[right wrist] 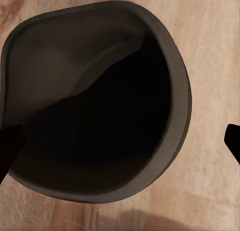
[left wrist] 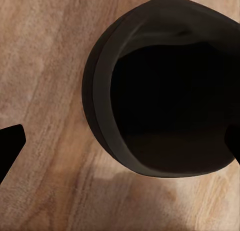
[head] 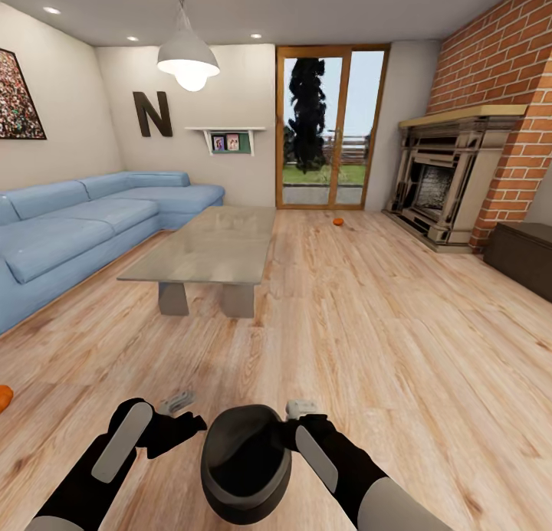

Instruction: Place each of the two pumpkins and all three candles from the living room inside a cabinet in the living room (use any cabinet), then make sure every cabinet is closed, and position the cauldron so it is next to a table in the living room.

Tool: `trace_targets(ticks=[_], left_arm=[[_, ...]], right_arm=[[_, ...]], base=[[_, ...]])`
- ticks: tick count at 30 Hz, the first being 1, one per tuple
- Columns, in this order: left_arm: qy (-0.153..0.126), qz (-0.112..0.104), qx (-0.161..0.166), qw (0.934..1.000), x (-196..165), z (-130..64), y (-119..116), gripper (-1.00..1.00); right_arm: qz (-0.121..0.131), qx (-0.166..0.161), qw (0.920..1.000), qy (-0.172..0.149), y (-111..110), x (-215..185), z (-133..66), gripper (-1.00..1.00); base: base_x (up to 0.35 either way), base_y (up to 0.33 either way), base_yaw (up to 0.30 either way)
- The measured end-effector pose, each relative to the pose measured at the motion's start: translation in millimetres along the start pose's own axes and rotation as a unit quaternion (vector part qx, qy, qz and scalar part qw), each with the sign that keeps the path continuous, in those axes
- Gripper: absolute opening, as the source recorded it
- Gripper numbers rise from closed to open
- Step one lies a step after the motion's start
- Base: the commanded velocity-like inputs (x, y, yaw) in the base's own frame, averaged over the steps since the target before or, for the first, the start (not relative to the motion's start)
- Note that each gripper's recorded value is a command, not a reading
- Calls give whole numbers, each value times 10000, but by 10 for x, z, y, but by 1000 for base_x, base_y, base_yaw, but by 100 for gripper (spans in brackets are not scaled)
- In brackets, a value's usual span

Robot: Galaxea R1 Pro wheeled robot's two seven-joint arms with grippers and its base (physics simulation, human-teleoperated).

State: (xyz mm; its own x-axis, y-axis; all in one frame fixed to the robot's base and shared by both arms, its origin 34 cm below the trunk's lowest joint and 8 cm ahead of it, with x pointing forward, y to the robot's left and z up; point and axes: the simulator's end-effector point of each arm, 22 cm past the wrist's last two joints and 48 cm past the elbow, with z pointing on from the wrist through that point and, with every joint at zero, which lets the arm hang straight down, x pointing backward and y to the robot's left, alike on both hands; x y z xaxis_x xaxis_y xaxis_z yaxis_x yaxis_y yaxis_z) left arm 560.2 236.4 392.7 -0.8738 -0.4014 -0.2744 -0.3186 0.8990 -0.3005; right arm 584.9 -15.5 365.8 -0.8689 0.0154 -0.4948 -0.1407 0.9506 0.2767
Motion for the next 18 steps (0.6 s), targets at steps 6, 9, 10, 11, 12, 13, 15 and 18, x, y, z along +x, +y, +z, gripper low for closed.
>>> trace_targets(ticks=[6,9,10,11,12,13,15,18], left_arm=[[8,-4,-2,10000,8,5,-2,100],[27,-9,-10,10000,21,14,4,100],[36,-12,-15,10000,28,20,7,100],[42,-15,-19,10000,33,24,8,100],[43,-16,-20,10000,34,26,8,100],[44,-16,-23,10000,34,27,8,100],[31,-27,-22,10000,28,28,6,100],[-25,-71,-14,10000,8,31,-5,100]], right_arm=[[16,124,9998,132,-93,111,38,100],[20,157,9997,159,-116,135,46,100],[21,177,9997,163,-126,139,47,100],[21,203,9997,165,-139,141,47,100],[22,229,9996,165,-151,142,47,100],[22,253,9995,163,-161,141,47,100],[23,269,9995,162,-169,142,47,100],[30,278,9995,133,-173,129,47,100]], base=[[1,-151,0],[0,-83,0],[0,-32,0],[0,-20,0],[0,-10,0],[0,-7,0],[0,-3,0],[0,-1,0]])
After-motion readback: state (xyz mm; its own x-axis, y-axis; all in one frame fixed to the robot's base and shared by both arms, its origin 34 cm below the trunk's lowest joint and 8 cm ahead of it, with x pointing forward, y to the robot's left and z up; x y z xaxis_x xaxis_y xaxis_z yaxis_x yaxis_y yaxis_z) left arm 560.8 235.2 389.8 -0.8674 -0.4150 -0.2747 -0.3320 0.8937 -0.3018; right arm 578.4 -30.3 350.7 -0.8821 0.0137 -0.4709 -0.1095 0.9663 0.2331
